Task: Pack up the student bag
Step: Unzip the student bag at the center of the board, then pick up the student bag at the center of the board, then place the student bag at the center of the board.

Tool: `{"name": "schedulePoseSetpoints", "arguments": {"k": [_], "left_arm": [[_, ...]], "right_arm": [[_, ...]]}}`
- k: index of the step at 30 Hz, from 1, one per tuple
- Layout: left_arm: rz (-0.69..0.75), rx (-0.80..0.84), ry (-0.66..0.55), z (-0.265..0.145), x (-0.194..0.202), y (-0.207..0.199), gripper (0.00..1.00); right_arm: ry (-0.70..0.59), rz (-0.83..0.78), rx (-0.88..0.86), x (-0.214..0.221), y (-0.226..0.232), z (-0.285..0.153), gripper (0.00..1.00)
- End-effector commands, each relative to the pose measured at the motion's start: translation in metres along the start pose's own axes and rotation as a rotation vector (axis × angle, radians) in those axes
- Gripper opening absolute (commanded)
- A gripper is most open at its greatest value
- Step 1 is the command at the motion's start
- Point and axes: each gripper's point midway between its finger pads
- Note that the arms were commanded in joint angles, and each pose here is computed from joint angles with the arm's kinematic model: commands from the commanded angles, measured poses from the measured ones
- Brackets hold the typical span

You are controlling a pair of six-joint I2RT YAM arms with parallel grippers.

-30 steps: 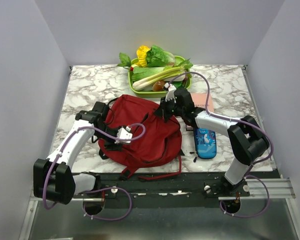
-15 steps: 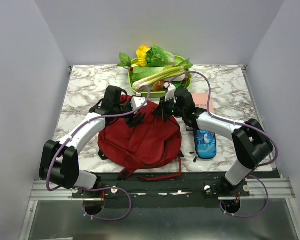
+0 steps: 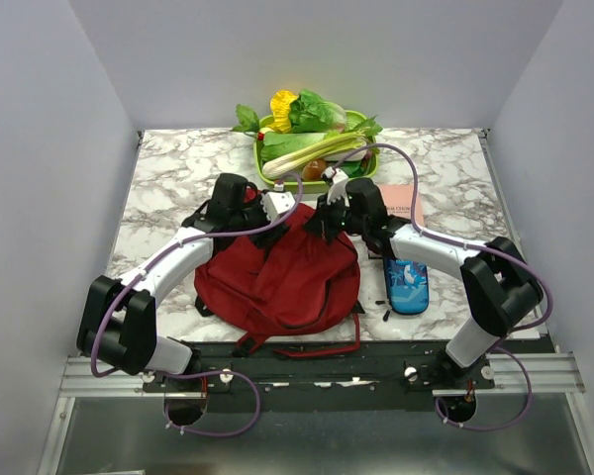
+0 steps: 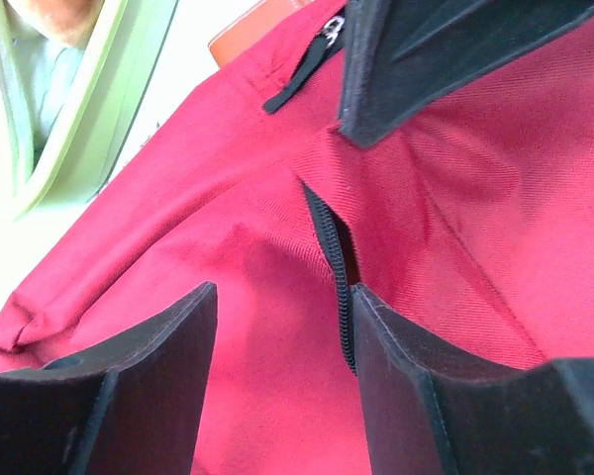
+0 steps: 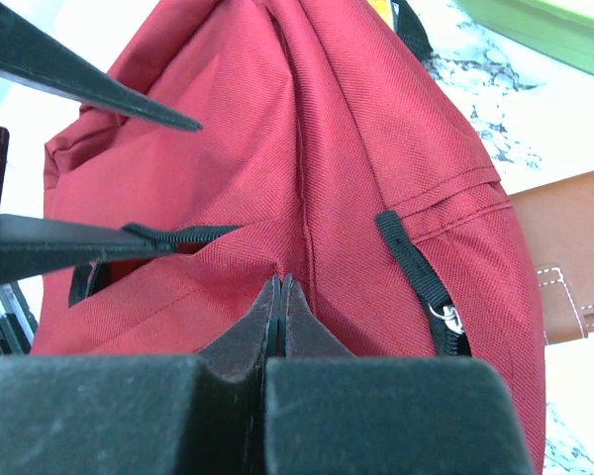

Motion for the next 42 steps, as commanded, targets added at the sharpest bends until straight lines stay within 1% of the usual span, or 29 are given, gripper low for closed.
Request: {"name": "schedulePoseSetpoints", "arguments": {"k": [1,5,8,9,11,12,13,14,15,16,17,19,20,21,23,24,25,26,27,30,31,32,33,35,36,42], "left_arm": [[0.062,-0.082,0.048,-0.007,0.008,0.013,0.61],[0.089,-0.078,0.057,-0.011,0.011,0.009,0.59],[0.1,-0.054,0.079,-0.013,0.017,0.003,0.53],[0.103,-0.048,0.087,-0.012,0.018,0.001,0.47],[0.112,-0.039,0.098,-0.011,0.021,-0.002,0.38],[0.111,-0.037,0.098,-0.011,0.021,-0.002,0.24],[0.098,-0.04,0.095,-0.01,0.02,-0.002,0.16],[0.086,-0.05,0.097,-0.01,0.02,0.0,0.06],[0.08,-0.07,0.086,-0.011,0.012,0.006,0.0],[0.07,-0.095,0.076,-0.013,0.006,0.013,0.0],[0.057,-0.121,0.065,-0.015,-0.001,0.019,0.0],[0.052,-0.199,0.033,-0.028,-0.022,0.041,0.0],[0.045,-0.244,0.017,-0.04,-0.029,0.054,0.0],[0.054,-0.274,-0.003,-0.051,-0.042,0.065,0.0],[0.041,-0.316,0.01,-0.074,-0.041,0.079,0.0],[0.064,-0.332,0.01,-0.084,-0.045,0.085,0.0],[0.054,-0.326,0.034,-0.091,-0.038,0.084,0.0],[0.068,-0.34,0.031,-0.102,-0.04,0.085,0.0],[0.073,-0.361,0.046,-0.114,-0.032,0.091,0.0],[0.079,-0.374,0.05,-0.137,-0.025,0.085,0.0],[0.088,-0.369,0.062,-0.14,-0.022,0.081,0.0],[0.101,-0.363,0.045,-0.144,-0.026,0.075,0.0],[0.107,-0.357,0.041,-0.146,-0.026,0.071,0.0],[0.093,-0.348,0.03,-0.146,-0.025,0.065,0.0],[0.086,-0.349,0.03,-0.147,-0.025,0.064,0.0],[0.054,-0.38,0.06,-0.148,-0.016,0.074,0.0]], "right_arm": [[0.029,-0.025,-0.027,0.013,0.008,-0.008,0.01],[0.047,-0.024,-0.022,0.021,0.006,-0.009,0.01],[0.046,-0.024,-0.029,0.021,0.006,-0.008,0.01],[0.042,-0.024,-0.031,0.02,0.007,-0.008,0.01],[0.04,-0.021,-0.045,0.018,0.01,-0.007,0.01],[0.033,-0.023,-0.053,0.014,0.012,-0.006,0.01],[0.03,-0.022,-0.06,0.011,0.014,-0.006,0.01],[0.028,-0.019,-0.064,0.009,0.016,-0.007,0.04],[0.017,-0.018,-0.064,0.003,0.017,-0.007,0.12],[0.012,-0.018,-0.061,0.0,0.018,-0.008,0.23],[0.005,-0.002,-0.022,-0.003,0.013,-0.01,0.37],[-0.028,0.001,0.024,-0.014,0.007,-0.016,0.5],[-0.036,0.007,0.056,-0.017,0.0,-0.019,0.61],[-0.048,0.019,0.081,-0.023,-0.008,-0.022,0.64],[-0.055,0.036,0.136,-0.029,-0.022,-0.025,0.69],[-0.065,0.055,0.167,-0.032,-0.034,-0.028,0.7],[-0.068,0.068,0.183,-0.033,-0.041,-0.029,0.72],[-0.079,0.077,0.203,-0.038,-0.049,-0.031,0.73],[-0.094,0.097,0.23,-0.042,-0.061,-0.034,0.73],[-0.106,0.136,0.302,-0.05,-0.088,-0.038,0.76],[-0.095,0.149,0.317,-0.048,-0.093,-0.035,0.76],[-0.061,0.168,0.347,-0.038,-0.104,-0.031,0.77],[-0.062,0.179,0.361,-0.042,-0.108,-0.028,0.78],[-0.035,0.206,0.388,-0.035,-0.116,-0.023,0.79],[0.003,0.244,0.404,-0.022,-0.121,-0.018,0.79],[0.059,0.341,0.431,0.005,-0.13,-0.006,0.79]]}}
Point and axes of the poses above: each gripper's point midway between its finger pads, its own z axis out along the fingers, its own y axis along the line the jaws close on, x = y × z
